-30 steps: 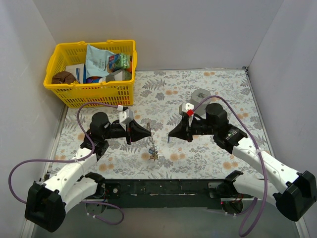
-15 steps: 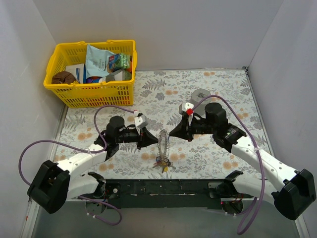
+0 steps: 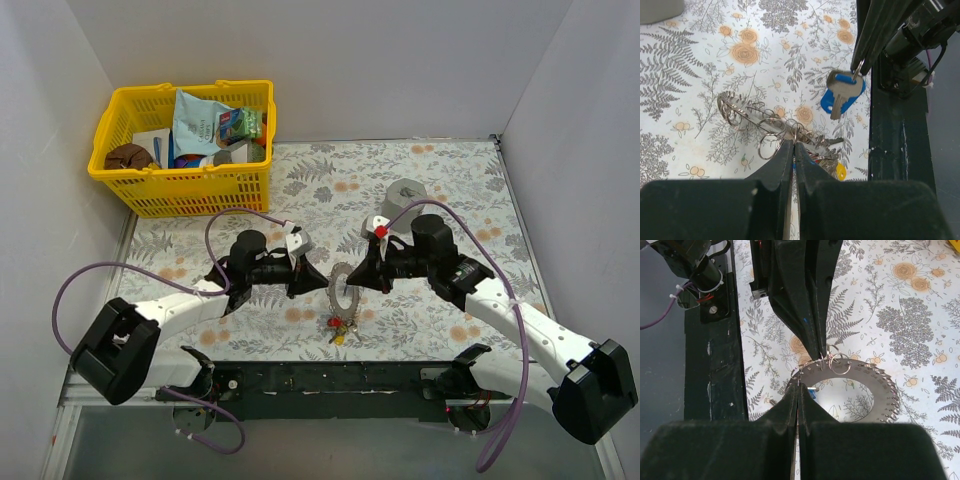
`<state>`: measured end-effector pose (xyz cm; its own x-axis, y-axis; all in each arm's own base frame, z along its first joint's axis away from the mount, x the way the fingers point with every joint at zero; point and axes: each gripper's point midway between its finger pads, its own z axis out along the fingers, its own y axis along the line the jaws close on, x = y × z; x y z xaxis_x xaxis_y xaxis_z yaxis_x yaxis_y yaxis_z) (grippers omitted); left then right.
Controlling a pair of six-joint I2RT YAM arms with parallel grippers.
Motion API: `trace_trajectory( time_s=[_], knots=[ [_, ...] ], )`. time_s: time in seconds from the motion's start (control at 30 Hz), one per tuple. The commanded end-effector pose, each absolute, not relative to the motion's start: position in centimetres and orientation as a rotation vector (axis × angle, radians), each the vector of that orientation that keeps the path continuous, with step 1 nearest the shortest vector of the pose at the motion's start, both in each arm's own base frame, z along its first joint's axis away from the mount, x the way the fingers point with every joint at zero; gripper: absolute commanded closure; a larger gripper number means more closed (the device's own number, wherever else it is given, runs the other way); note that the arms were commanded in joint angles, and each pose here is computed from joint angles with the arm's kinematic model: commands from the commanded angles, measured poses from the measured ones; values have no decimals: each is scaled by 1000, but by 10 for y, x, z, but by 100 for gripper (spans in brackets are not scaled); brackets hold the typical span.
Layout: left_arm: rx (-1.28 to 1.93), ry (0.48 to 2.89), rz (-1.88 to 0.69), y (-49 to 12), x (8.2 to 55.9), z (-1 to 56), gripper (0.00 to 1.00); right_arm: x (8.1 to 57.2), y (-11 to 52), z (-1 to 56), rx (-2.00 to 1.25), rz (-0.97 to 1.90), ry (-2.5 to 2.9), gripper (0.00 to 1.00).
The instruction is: Put the keys on the keyring
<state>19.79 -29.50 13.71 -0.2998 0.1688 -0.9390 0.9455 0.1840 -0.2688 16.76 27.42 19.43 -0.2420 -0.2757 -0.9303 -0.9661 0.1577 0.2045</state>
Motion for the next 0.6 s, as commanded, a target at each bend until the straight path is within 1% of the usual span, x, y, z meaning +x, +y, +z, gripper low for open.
trace_trajectory(
  time_s=[0.0, 0.07, 0.1, 0.17, 0.23, 0.3, 0.37, 0.53, 0.57],
  knots=[
    [1095, 1540, -1151, -299, 203, 174, 100, 167, 278, 206, -1224, 1143, 1605, 99],
    [1073, 1562, -1100, -292, 205, 175, 100, 170, 278, 209, -1215, 1131, 1586, 99],
    [1056, 1541, -1072, -288, 204, 187, 100, 170, 279, 211, -1217, 1132, 1579, 99],
    [1045, 1612, -1016, -278, 205, 184, 100, 170, 279, 214, -1224, 1130, 1570, 99],
    [1041, 1598, -981, -273, 205, 201, 100, 171, 279, 214, -1223, 1125, 1566, 99],
    [1045, 1636, -961, -267, 202, 201, 100, 170, 279, 213, -1223, 1133, 1561, 99],
    [1043, 1621, -953, -266, 201, 212, 100, 168, 278, 210, -1221, 1141, 1573, 99],
    [1091, 1720, -965, -273, 209, 179, 100, 170, 280, 206, -1215, 1156, 1563, 99],
    [1101, 1776, -976, -276, 212, 157, 100, 169, 280, 205, -1218, 1160, 1567, 99]
  ],
)
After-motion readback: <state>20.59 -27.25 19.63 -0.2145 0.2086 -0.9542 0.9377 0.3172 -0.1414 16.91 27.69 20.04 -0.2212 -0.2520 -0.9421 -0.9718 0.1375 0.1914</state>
